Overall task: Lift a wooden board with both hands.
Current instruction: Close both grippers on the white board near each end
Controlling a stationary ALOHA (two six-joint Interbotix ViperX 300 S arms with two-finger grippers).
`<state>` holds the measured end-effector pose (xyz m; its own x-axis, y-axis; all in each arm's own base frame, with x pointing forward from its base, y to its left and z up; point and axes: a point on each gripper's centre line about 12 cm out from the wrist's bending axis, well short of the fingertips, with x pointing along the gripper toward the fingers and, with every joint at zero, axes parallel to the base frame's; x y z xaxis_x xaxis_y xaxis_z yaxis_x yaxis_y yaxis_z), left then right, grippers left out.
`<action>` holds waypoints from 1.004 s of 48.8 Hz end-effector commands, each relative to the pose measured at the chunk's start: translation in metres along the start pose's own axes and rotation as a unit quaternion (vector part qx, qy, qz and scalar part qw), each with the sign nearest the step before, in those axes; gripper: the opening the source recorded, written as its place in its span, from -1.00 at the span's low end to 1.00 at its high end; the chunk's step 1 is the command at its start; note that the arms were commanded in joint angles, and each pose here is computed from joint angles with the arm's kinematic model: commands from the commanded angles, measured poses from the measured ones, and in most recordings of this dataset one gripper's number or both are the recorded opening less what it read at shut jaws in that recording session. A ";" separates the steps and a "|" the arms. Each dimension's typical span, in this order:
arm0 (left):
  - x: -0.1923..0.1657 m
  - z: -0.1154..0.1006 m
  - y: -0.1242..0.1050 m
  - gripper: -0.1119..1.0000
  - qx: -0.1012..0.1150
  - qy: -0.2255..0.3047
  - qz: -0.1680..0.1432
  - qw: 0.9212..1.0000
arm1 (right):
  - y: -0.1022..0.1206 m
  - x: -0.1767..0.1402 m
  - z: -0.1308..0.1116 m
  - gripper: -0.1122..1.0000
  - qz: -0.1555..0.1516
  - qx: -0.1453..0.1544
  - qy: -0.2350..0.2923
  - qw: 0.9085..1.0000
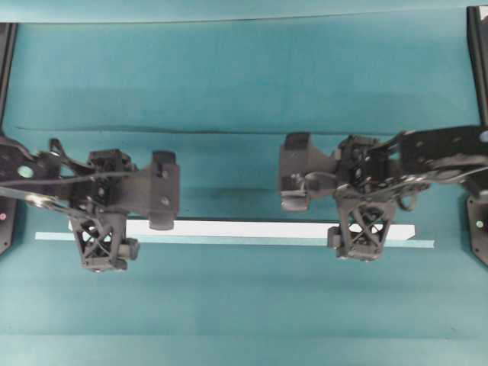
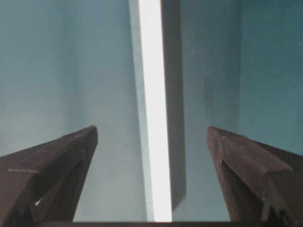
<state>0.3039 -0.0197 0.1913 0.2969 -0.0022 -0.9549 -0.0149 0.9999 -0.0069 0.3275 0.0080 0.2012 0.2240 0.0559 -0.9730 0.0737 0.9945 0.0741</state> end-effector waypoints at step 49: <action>0.082 -0.014 0.014 0.92 0.009 0.016 0.005 1.000 | -0.003 0.094 -0.029 0.91 -0.007 -0.007 0.008 1.000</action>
<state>0.3108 -0.0065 0.1055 0.2478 0.0075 -0.9688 0.0039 1.0000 0.0087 0.3172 0.0114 0.1047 0.1996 0.0428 -0.9789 0.0728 0.9956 0.0584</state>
